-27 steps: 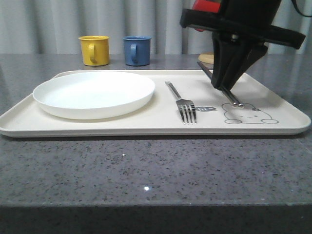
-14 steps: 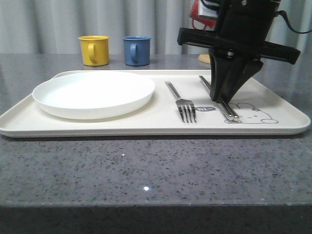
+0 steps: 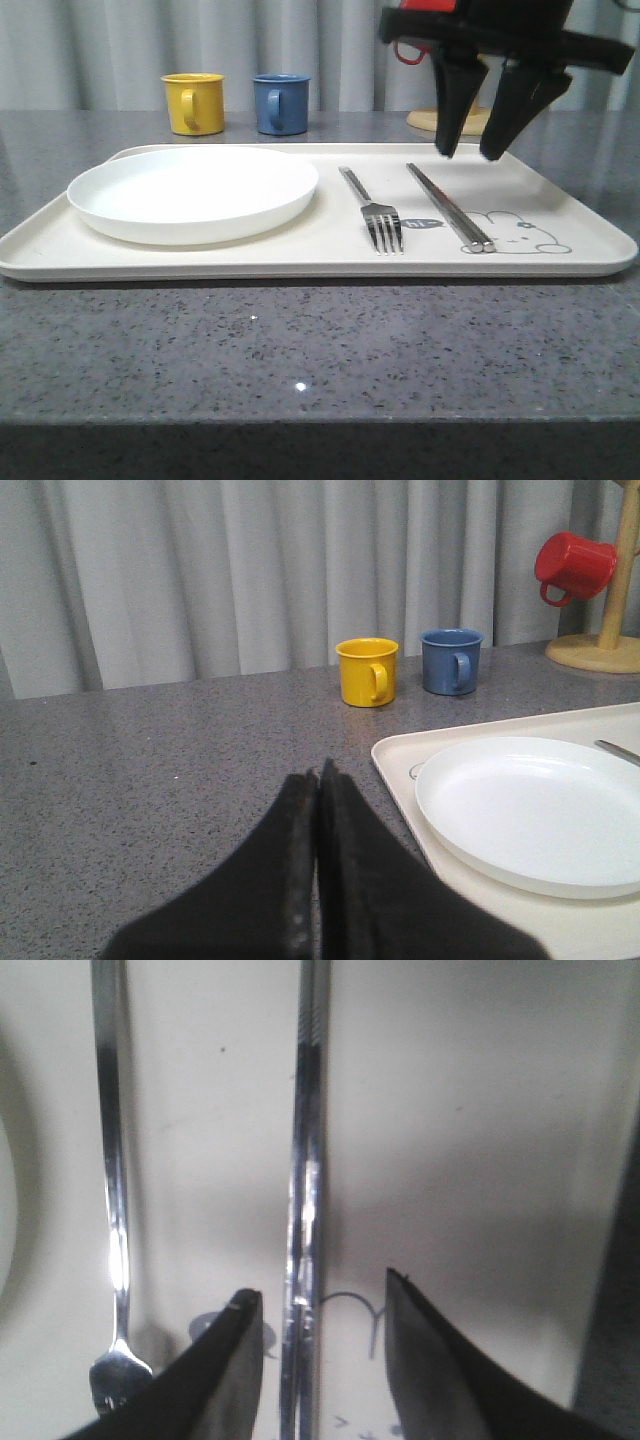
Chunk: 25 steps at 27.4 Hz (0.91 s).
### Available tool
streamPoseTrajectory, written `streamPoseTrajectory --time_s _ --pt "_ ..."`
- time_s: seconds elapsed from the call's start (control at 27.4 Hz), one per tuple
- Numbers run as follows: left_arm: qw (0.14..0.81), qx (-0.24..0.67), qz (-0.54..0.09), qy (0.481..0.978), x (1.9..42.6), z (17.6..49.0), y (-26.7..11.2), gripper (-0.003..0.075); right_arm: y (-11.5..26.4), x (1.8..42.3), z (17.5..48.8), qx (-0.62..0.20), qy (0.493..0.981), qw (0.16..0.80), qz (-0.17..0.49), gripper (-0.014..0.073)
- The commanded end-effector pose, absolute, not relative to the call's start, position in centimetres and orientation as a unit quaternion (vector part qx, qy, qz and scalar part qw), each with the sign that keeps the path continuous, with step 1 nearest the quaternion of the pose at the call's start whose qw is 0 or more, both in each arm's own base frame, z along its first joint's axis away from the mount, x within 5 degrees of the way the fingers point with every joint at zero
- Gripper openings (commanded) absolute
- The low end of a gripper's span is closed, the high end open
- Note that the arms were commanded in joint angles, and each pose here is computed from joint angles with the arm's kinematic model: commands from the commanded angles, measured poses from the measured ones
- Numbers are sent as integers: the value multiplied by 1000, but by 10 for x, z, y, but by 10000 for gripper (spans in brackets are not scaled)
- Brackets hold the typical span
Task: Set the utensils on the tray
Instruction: 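Move the right gripper over the metal spoon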
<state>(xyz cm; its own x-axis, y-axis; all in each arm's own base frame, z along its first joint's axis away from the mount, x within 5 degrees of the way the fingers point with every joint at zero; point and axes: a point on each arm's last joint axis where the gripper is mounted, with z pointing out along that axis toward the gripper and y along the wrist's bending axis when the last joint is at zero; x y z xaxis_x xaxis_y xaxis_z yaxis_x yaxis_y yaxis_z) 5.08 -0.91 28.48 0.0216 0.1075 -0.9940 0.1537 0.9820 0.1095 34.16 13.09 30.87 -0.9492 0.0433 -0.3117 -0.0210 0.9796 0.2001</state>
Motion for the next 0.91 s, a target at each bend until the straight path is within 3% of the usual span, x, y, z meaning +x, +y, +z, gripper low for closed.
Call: streamPoseTrajectory --time_s 0.0,0.47,0.88 --pt "742 80 -21 665 50 301 -8 -18 103 333 355 -5 972 221 86 330" --pt "742 80 -21 665 50 301 -8 -18 -18 329 366 32 976 213 8 330" --pt "742 80 -21 665 50 301 -8 -18 -75 333 343 85 976 200 -14 330"
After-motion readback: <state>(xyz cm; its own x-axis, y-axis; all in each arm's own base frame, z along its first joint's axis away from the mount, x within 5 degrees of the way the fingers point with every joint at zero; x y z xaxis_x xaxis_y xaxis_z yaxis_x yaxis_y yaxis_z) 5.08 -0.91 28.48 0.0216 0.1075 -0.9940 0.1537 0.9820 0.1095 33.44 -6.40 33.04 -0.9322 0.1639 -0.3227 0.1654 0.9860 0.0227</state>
